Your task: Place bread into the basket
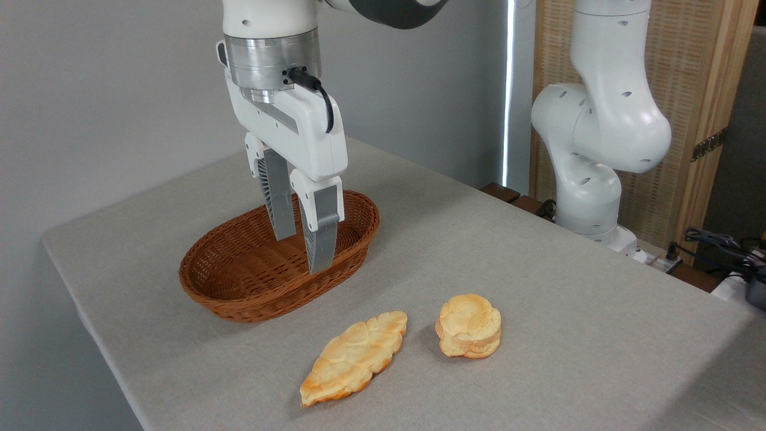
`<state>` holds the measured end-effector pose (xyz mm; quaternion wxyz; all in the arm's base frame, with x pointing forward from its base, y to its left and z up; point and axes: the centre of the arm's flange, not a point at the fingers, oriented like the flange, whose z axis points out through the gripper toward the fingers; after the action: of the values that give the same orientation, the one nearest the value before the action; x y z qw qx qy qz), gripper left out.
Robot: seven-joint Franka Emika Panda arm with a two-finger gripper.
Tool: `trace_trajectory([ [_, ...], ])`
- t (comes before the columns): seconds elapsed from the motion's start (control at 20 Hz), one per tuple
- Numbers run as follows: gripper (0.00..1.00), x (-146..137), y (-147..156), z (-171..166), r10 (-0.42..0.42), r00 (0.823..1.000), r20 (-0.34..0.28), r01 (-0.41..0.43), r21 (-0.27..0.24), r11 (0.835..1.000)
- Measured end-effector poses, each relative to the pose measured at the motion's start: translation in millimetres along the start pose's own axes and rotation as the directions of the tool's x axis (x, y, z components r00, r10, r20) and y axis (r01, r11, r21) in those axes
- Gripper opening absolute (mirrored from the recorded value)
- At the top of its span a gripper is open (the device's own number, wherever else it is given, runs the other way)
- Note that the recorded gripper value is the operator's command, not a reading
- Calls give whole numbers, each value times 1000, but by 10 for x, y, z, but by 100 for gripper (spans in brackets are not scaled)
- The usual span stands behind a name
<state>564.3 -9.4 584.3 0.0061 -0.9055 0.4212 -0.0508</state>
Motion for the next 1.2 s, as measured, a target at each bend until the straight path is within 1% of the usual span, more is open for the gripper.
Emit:
trace_trajectory([
  [1.0,100,-14,-11,0,-3,1000,0,3,0,1000],
  [1.2,100,-82,-69,2,-19,1000,2,19,0,1000],
])
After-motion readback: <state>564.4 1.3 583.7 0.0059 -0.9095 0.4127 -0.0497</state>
